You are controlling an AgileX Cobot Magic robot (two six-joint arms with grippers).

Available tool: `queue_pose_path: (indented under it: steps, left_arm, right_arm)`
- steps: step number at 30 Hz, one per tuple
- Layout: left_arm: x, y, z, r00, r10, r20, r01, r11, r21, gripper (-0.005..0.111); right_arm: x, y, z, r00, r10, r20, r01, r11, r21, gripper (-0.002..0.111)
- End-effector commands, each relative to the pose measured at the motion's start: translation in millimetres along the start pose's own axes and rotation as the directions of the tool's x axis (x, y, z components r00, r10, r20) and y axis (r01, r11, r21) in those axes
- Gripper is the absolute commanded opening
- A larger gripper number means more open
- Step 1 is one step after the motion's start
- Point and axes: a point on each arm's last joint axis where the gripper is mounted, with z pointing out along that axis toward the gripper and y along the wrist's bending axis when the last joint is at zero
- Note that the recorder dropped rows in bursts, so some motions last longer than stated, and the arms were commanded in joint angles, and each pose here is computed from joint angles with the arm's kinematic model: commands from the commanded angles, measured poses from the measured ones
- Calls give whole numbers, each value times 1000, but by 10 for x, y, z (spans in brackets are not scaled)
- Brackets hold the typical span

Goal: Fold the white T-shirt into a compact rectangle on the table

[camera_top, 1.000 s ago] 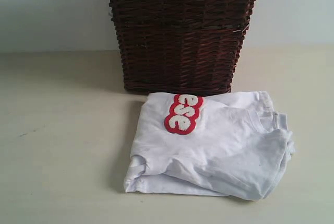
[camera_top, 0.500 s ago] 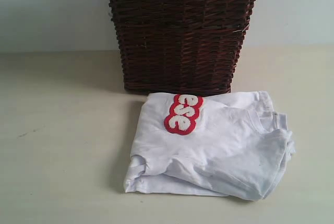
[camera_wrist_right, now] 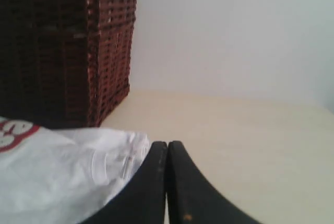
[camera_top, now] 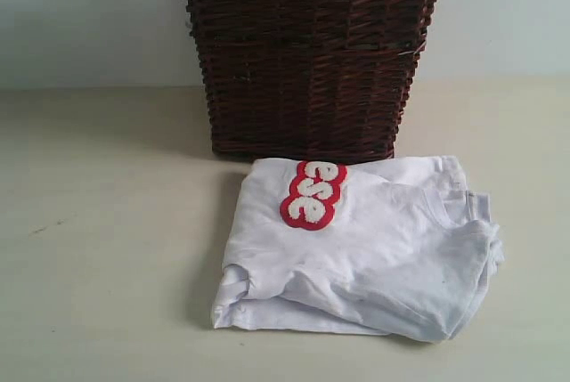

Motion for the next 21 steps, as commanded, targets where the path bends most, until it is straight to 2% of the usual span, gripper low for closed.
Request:
queue_pose_path:
  steps: [1, 21]
  left_arm:
    - [-10, 3, -4, 1000, -3, 14, 3, 1000, -4, 0]
    - [-11, 2, -4, 1000, -3, 14, 3, 1000, -2, 0]
  right_arm:
    - [69, 0, -3, 992, 113, -61, -112, 994, 10, 0]
    - [78, 2, -3, 991, 115, -72, -115, 993, 9, 0]
